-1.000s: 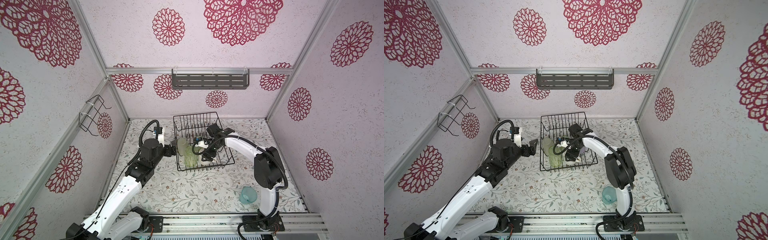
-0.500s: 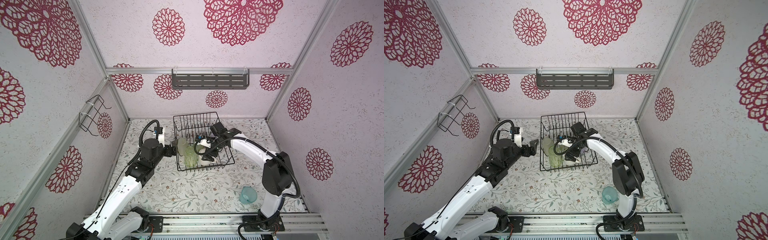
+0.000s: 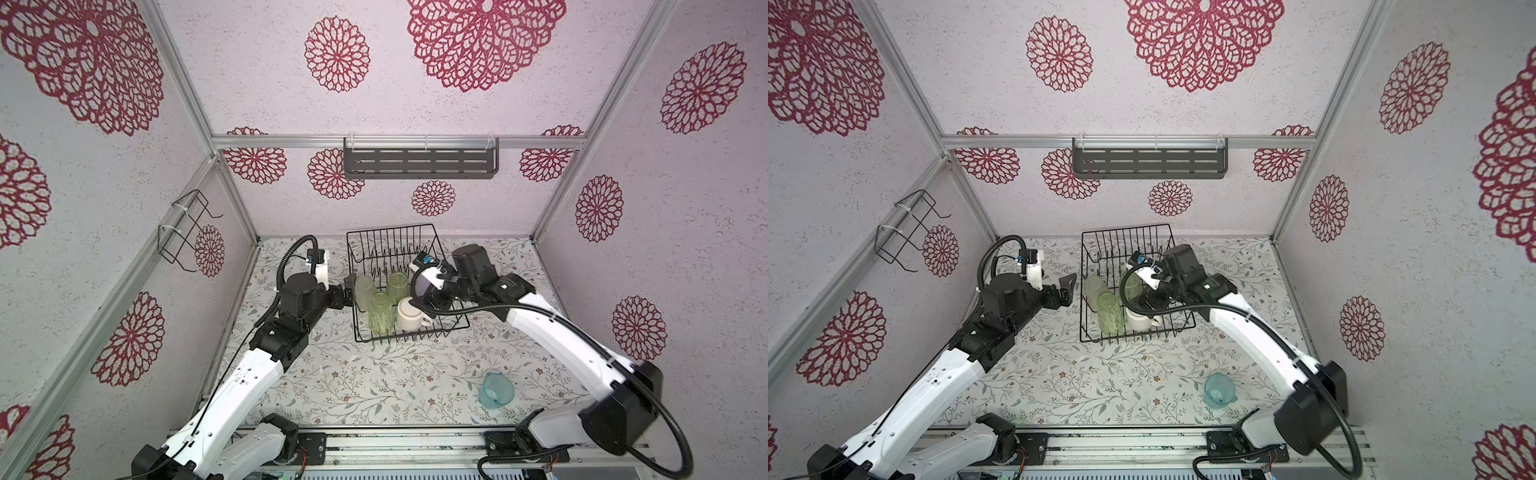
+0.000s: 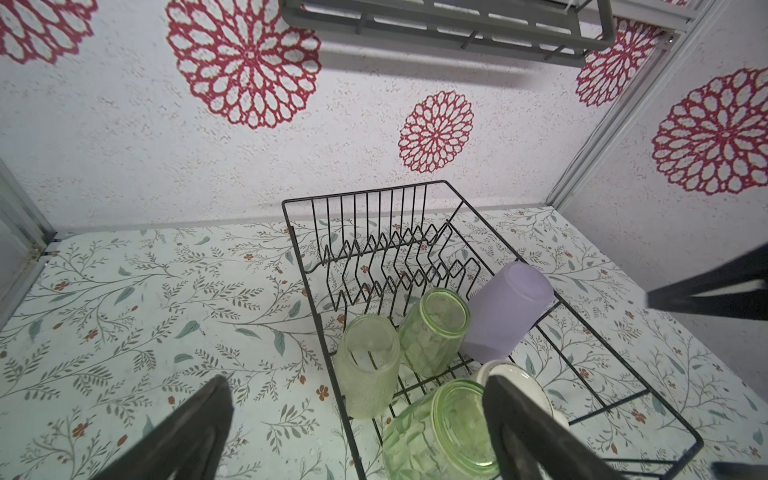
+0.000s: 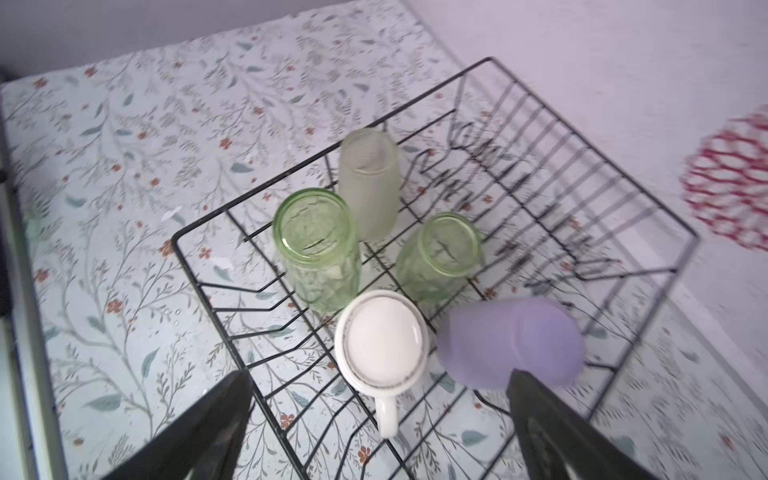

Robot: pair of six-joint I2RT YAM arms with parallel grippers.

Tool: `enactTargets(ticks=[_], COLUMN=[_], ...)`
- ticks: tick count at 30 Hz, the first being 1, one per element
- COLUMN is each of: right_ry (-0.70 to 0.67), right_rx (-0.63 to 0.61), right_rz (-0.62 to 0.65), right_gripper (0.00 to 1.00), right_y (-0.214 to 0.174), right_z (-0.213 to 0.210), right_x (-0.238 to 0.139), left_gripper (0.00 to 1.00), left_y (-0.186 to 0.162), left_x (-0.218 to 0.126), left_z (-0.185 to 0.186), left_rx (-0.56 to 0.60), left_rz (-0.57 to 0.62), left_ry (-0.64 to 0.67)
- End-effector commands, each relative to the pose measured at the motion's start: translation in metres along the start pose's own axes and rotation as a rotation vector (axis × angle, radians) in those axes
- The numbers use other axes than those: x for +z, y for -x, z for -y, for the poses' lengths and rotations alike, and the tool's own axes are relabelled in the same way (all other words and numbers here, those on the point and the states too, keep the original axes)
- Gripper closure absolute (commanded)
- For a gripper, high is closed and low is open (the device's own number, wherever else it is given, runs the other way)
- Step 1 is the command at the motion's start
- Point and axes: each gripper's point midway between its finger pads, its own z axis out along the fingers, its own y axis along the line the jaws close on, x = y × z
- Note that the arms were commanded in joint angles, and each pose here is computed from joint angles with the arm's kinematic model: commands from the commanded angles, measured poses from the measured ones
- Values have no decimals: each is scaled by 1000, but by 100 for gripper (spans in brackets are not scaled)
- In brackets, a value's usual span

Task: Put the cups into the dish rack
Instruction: 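Raise the right gripper and move it toward the teal cup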

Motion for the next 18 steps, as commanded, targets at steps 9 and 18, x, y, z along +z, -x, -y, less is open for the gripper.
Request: enactTargets(ticks=[9, 18], right_ry=[-524, -751], right_rx=[714, 1373], right_rz=[217, -302], right_gripper=[5, 6], right_y=[-50, -192], right_z=[69, 25], right_x=[-100, -103], left_gripper=[3, 3], left_y=[29, 41], left_x=[-4, -12], left_z=[-23, -30], left_rx=[-148, -233], left_rz=[66, 91], left_ry=[132, 160])
